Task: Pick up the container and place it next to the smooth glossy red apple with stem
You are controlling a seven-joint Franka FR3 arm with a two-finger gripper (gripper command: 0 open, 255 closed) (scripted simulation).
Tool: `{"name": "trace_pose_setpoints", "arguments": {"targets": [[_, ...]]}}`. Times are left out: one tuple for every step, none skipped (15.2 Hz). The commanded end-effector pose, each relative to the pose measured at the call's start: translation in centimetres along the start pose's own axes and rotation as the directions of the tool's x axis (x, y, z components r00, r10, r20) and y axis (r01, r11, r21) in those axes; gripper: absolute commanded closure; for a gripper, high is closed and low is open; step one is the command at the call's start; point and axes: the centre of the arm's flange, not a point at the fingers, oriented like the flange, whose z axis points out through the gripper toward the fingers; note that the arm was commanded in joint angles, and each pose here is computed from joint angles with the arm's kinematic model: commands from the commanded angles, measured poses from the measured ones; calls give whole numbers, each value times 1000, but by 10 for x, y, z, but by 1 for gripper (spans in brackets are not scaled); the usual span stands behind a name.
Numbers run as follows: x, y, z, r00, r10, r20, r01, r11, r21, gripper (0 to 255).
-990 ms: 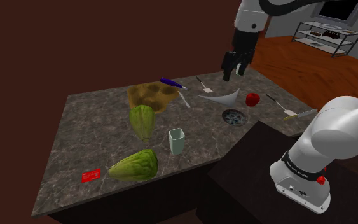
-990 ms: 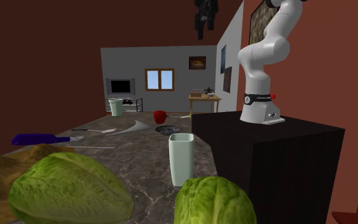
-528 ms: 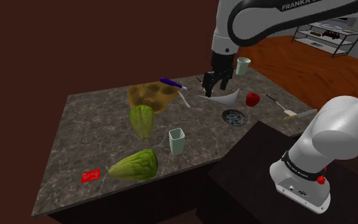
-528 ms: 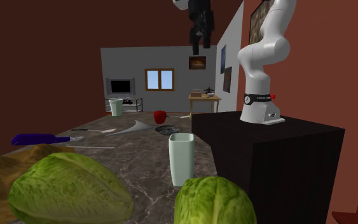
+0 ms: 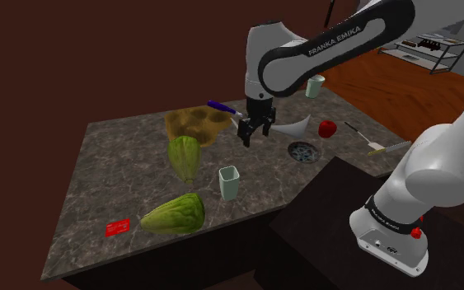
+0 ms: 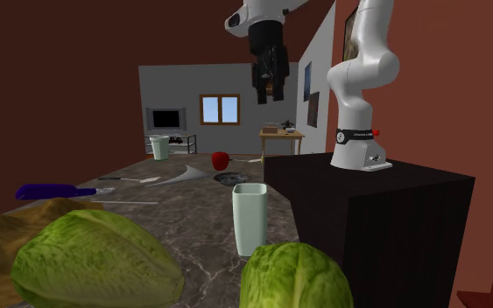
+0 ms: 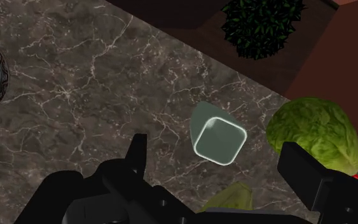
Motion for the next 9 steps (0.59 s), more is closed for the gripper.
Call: {"name": "trace_pose_setpoints", "arguments": {"targets": [[13,-14,24,1000,-6,8,6,1000,-6,0],[19,-20,35,1000,-9,12,9,1000,-9,0],[24,-26,46,1000,-12,16,13,1000,-12,0],[30,-33,56,1000,-15,20,16,1000,-15,0],[36,-39,67,1000,-18,24,19,1000,-19,0],[42,-46,78,999,-21,28,22,1000,-22,0],[47,-52,89,999,-24,32,25,999,-25,0],[53,-58,99,999,-27,37,29,999,-28,0],[58,-65,110,999,-30,41,32,999,-32,0]]}}
